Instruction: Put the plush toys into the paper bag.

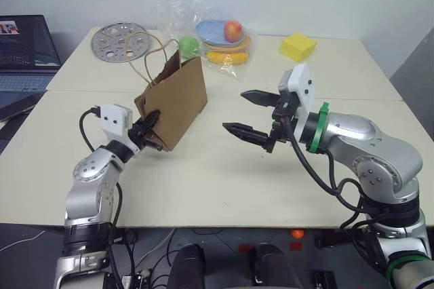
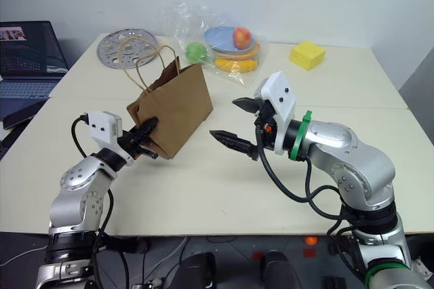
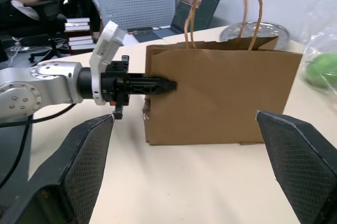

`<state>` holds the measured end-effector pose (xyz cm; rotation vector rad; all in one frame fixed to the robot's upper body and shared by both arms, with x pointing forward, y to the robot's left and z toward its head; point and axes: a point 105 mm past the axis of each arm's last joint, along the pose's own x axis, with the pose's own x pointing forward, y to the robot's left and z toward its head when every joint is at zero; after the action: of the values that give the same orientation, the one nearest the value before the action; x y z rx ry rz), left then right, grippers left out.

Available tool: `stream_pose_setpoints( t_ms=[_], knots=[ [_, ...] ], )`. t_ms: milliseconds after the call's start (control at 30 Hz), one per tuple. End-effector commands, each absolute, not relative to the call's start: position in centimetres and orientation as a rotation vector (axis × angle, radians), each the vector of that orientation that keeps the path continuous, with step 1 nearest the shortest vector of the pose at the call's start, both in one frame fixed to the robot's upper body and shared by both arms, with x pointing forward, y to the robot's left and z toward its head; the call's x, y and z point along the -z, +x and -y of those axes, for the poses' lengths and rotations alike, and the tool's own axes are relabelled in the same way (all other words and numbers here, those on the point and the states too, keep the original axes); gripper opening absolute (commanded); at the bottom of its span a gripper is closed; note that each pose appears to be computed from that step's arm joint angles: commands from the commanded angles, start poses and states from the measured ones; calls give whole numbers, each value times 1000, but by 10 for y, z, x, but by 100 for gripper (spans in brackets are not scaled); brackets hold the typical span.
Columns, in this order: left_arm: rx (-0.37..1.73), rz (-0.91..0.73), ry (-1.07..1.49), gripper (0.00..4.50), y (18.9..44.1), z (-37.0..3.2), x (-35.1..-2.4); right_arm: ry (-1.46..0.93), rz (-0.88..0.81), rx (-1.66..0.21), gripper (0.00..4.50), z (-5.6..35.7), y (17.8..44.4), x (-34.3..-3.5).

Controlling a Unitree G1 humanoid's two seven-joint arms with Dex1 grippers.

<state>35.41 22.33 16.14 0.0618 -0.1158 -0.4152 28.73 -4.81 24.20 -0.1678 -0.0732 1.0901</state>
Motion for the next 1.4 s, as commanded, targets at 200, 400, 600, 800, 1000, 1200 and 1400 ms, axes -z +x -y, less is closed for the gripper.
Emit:
stream_pose_setpoints(
  t_ms=[200,400,600,800,1000,1200,1400],
  knots=[
    [942,198,32,2,353,-141,-231,-232,70,-1035,450,116,267,-293],
    [1399,46,45,2,336,-101,-212,-249,-103,-1049,450,156,230,-306],
    [1618,-33,106,2,342,-84,-184,-248,-213,-980,450,175,210,-295],
    [1684,-74,121,2,343,-79,-159,-240,-187,-917,450,179,214,-294],
    [1649,-9,173,121,352,-78,-160,-231,-200,-910,450,180,217,-293],
    [1622,-20,214,306,351,-96,-170,-235,-226,-895,450,187,224,-286],
    [1344,0,291,449,357,-165,-226,-192,-243,-713,450,235,234,-272]
  ],
)
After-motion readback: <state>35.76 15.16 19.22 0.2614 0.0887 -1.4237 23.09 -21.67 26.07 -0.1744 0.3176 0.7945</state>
